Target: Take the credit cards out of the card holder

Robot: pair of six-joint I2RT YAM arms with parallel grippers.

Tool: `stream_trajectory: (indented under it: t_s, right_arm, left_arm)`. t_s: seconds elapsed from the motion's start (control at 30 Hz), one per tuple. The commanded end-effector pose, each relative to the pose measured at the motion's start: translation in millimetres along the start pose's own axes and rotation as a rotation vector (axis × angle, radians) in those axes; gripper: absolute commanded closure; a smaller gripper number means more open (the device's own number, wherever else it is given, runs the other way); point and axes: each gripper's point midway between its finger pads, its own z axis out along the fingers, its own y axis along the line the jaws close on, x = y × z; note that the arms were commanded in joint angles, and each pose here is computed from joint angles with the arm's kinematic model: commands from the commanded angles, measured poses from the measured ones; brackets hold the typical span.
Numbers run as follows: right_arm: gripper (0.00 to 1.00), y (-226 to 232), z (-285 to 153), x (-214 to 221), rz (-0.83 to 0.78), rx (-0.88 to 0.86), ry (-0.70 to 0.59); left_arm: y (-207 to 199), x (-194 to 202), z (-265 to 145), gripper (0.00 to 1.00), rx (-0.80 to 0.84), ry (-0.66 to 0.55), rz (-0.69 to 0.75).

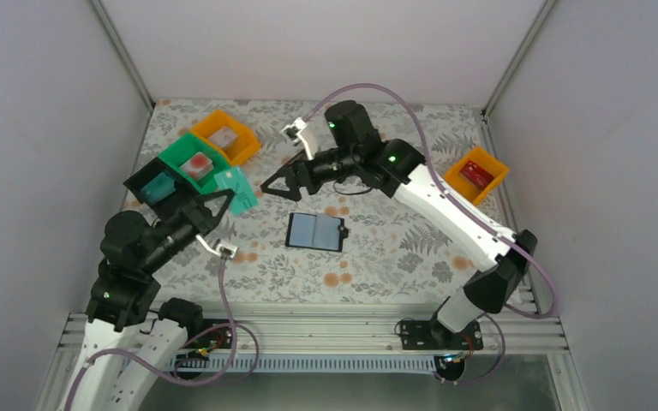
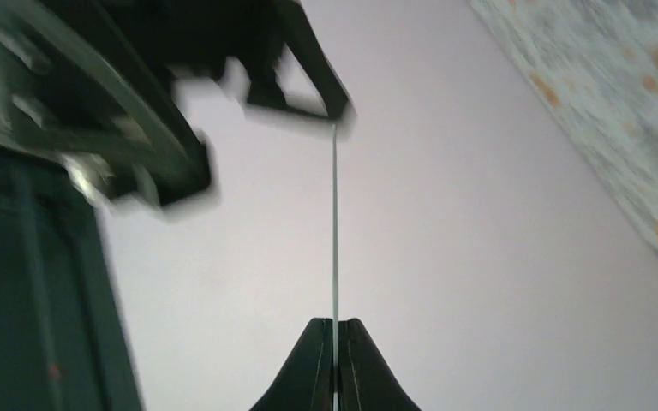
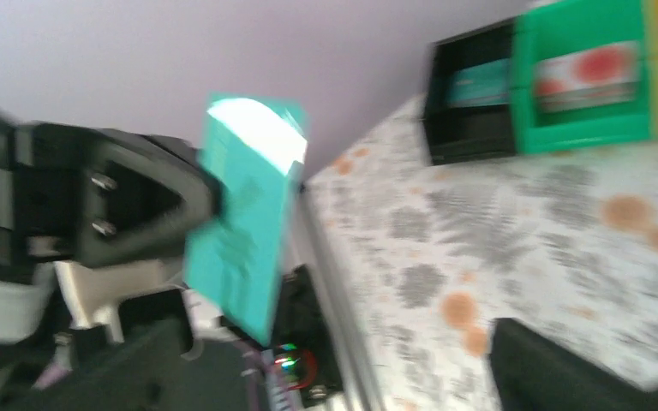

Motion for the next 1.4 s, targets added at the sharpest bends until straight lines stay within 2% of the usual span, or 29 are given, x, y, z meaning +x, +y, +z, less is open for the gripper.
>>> stream_trajectory:
  t_s: [0.0, 0.1, 0.2, 0.27, 0.33, 0.47, 0.7, 0.87, 1.17, 1.37]
  right_arm:
    - [0.01, -57, -66, -19, 0.073, 0.354, -0.205]
    - [0.01, -80, -105, -18, 0.110, 0.491, -0.289]
    - [0.01, -93, -124, -14, 0.114, 0.569, -0.314]
    - [0.01, -98, -131, -12, 0.115, 0.592, -0.316]
    - [0.01, -100, -133, -11, 0.105, 0.594, -0.312]
    - [0.01, -107, -134, -4, 0.095, 0.608, -0.292]
    - [0.01, -117, -147, 4, 0.064, 0.646, -0.297]
    - [0.01, -128, -154, 7, 0.047, 0.658, -0.290]
    - [0.01, -146, -161, 15, 0.058, 0.645, -0.262]
    - [0.01, -150, -159, 19, 0.068, 0.597, -0.259]
  left_arm:
    - [-50, 66, -13, 0.98, 0.348, 0.344, 0.025]
    - [-103, 114, -23, 0.98, 0.613, 0.705, -0.486]
    - [-162, 126, -25, 0.98, 0.930, 0.937, -0.975]
    - [-196, 134, -31, 0.98, 1.050, 1.092, -1.183]
    - [-222, 149, -33, 0.98, 1.066, 1.190, -1.280]
    - [-273, 173, -38, 0.98, 1.092, 1.331, -1.263]
    - [-341, 190, -58, 0.98, 1.152, 1.484, -1.258]
    - [-365, 193, -69, 0.98, 1.173, 1.532, -1.259]
    - [-397, 201, -55, 0.98, 1.162, 1.569, -1.297]
    - [-405, 209, -55, 0.98, 1.143, 1.575, -1.222]
